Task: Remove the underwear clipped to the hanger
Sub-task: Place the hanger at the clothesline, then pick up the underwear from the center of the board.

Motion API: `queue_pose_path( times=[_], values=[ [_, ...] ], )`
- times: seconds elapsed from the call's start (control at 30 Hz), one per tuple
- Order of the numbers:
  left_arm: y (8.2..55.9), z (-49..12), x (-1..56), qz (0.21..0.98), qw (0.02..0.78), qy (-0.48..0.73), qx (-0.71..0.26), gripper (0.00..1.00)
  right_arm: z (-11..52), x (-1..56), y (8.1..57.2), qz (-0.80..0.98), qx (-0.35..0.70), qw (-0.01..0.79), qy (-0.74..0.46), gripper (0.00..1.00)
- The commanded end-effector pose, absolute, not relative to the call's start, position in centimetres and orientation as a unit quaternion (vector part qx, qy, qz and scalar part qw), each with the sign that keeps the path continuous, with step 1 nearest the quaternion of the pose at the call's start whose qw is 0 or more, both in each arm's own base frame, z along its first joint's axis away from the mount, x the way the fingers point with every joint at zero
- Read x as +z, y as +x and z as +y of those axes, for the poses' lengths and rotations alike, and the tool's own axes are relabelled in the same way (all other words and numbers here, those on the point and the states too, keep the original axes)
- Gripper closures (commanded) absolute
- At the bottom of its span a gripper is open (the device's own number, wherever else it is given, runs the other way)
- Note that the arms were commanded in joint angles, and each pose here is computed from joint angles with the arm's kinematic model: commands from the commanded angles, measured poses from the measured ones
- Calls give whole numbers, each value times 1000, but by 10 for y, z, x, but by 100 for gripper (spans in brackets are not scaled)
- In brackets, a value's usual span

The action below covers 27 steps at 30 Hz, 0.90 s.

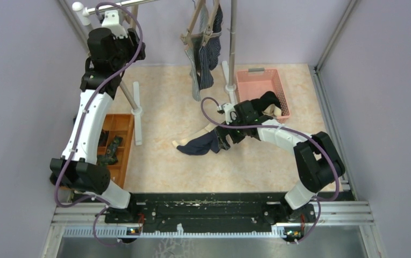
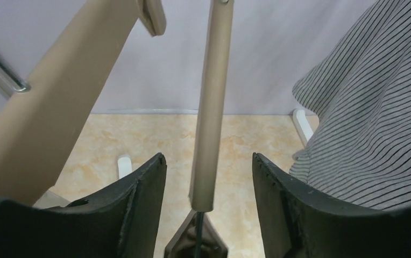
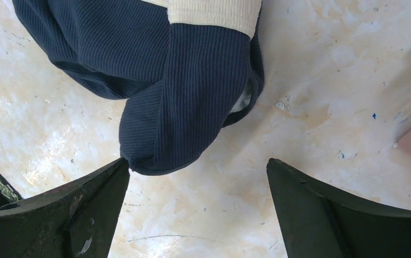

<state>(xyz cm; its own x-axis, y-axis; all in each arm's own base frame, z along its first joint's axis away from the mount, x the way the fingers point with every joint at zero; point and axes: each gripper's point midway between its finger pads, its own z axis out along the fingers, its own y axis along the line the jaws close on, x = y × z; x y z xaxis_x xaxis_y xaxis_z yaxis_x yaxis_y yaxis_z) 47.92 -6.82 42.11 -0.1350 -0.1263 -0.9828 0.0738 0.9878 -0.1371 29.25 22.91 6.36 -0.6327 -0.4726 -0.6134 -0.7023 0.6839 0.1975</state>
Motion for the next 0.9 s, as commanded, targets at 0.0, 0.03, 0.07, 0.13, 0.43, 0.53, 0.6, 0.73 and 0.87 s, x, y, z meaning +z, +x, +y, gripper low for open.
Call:
queue_pose_path(
  times=[0.0, 0.03, 0.07, 0.13, 0.43, 0.53, 0.6, 0.73, 0.87],
  values=[
    [462, -67, 473, 698, 710, -17, -92, 34, 247, 91, 302, 851, 233, 312, -353, 1],
    [460, -67, 475, 696, 711, -15, -95, 34, 248, 91, 302, 851, 233, 312, -354, 1],
    [459, -69, 477, 695, 712, -13, -99, 33, 248, 91, 302, 850, 233, 312, -354, 1],
    [454, -72, 481, 692, 714, -8, -109, 33, 249, 90, 302, 850, 233, 311, -356, 1],
    [428, -66, 499, 677, 728, -15, -107, 29, 251, 89, 302, 848, 234, 310, -360, 1],
    [422, -65, 497, 680, 725, -17, -106, 28, 251, 88, 303, 849, 233, 310, -360, 1],
    [415, -64, 496, 681, 724, -21, -107, 28, 251, 86, 302, 850, 232, 308, -360, 1],
    [401, -60, 494, 682, 724, -29, -101, 28, 251, 78, 300, 852, 233, 301, -359, 1],
    [386, -52, 495, 682, 725, -37, -87, 28, 250, 73, 300, 856, 226, 298, -357, 1]
  ],
)
